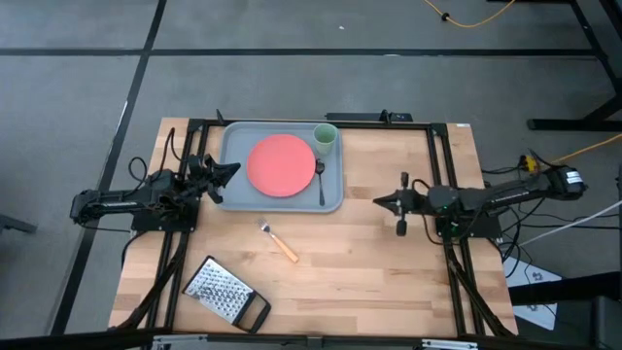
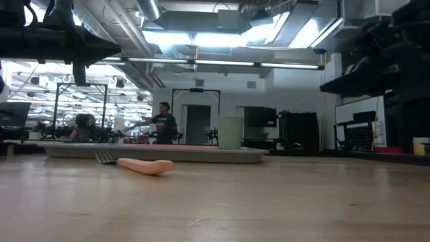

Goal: Pick and place plate/cup/fork/spoon on tray
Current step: Put the orange fork on the gray serving tray beside the pink plate

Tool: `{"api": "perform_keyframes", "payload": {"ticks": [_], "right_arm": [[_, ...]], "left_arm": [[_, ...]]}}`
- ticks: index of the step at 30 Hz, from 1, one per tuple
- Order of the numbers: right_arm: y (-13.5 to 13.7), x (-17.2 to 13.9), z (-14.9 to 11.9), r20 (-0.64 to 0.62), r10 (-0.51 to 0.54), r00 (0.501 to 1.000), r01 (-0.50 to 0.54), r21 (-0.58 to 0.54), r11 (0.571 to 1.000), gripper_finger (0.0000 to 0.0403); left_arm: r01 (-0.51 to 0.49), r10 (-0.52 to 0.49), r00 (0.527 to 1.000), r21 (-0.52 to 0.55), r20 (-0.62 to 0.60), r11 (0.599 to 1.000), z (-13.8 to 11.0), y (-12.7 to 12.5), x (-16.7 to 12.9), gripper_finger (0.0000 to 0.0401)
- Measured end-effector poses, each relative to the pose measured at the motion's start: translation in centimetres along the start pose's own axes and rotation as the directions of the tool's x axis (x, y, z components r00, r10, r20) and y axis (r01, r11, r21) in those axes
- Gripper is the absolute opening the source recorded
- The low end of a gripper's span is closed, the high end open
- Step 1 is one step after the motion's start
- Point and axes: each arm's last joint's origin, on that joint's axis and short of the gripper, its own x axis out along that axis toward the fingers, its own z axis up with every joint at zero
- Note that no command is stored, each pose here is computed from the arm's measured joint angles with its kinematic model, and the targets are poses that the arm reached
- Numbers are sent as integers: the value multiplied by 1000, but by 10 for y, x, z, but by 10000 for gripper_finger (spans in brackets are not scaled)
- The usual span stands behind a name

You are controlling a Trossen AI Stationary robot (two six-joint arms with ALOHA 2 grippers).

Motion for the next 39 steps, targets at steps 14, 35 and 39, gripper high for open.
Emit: {"api": "perform_keyframes", "payload": {"ticks": [14,35,39], "right_arm": [[-2,-26,5,188,175,966,-175,-19,984,17],[-7,-44,5,255,162,953,-171,14,985,17],[-7,-44,5,256,161,953,-170,15,985,17]], "left_arm": [[0,0,1000,0,-1,1000,0,0,0,0],[0,0,1000,0,-1,1000,0,0,0,0],[0,0,1000,0,-1,1000,0,0,0,0]]}}
